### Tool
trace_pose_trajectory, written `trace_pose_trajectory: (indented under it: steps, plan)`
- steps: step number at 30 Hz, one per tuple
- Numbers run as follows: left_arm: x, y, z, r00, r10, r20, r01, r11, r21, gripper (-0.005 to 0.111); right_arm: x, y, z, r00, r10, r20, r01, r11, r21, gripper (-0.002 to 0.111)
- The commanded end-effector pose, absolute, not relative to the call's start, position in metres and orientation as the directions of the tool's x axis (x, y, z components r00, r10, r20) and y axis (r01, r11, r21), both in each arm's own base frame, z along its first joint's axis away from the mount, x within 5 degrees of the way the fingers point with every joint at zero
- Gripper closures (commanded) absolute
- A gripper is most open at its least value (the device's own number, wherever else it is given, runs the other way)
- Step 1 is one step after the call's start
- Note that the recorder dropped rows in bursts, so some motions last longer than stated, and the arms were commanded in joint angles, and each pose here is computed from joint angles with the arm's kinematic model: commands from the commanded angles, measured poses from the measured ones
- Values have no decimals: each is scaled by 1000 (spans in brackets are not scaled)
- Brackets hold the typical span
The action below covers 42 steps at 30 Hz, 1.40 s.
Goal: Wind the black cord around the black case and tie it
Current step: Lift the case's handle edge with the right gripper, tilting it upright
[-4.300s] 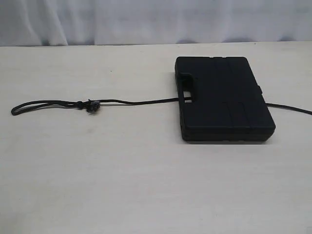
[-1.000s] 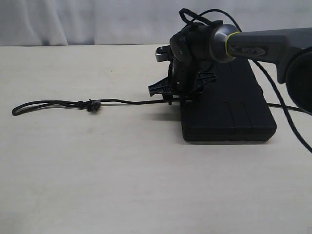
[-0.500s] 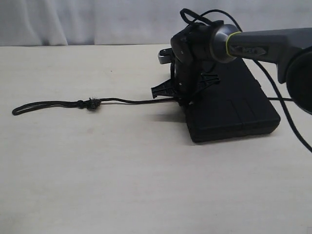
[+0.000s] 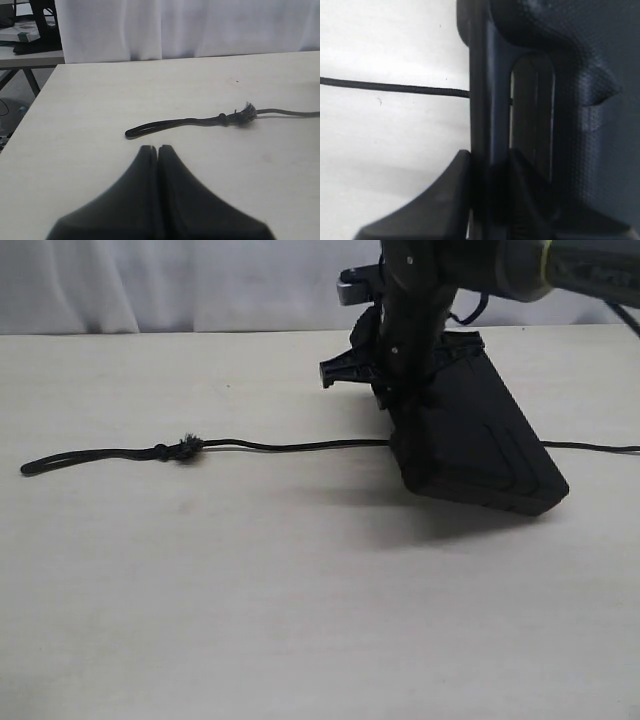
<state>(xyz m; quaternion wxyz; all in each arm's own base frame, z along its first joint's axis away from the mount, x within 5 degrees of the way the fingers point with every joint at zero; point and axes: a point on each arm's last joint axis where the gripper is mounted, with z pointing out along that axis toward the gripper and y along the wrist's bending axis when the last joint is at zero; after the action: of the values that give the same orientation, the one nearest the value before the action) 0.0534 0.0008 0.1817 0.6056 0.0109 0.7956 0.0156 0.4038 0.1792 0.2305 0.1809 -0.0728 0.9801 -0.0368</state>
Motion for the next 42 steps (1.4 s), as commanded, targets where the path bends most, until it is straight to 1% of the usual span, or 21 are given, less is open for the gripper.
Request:
trace_pose_trajectory:
  steps: [1,3,5,9,10,13,17,23,29,42]
  plan:
    - [54,0,183,-249,31,-968,7,1000,31,107,397,167,277,-866,-195,-460,-143,979,-145,104]
    - [54,0,183,-249,31,-968,7,1000,31,107,388,163,302,-844,-178,-507,-135,983,-121,104]
    - [54,0,183,-249,31,-968,7,1000,31,107,382,159,311,-850,-164,-500,-148,986,-72,104]
    - [54,0,183,-249,31,-968,7,1000,31,107,379,151,317,-881,-112,-459,-159,985,63,104]
    - [54,0,183,-249,31,-968,7,1000,31,107,378,147,319,-896,-95,-433,-173,974,145,104]
    - [53,0,182,-253,33,-967,7,999,32,107,379,140,323,-910,-65,-408,-188,945,269,104]
    - [53,0,182,-253,31,-967,7,1000,30,107,381,127,324,-928,-14,-373,-158,920,359,104]
    - [53,0,182,-253,31,-967,7,1000,30,107,383,114,319,-940,4,-342,-123,929,350,104]
    - [53,0,182,-253,31,-967,7,1000,30,107,384,101,302,-956,15,-292,-68,960,273,104]
    - [53,0,182,-253,31,-967,7,1000,30,107,387,87,300,-948,-11,-317,-51,992,116,104]
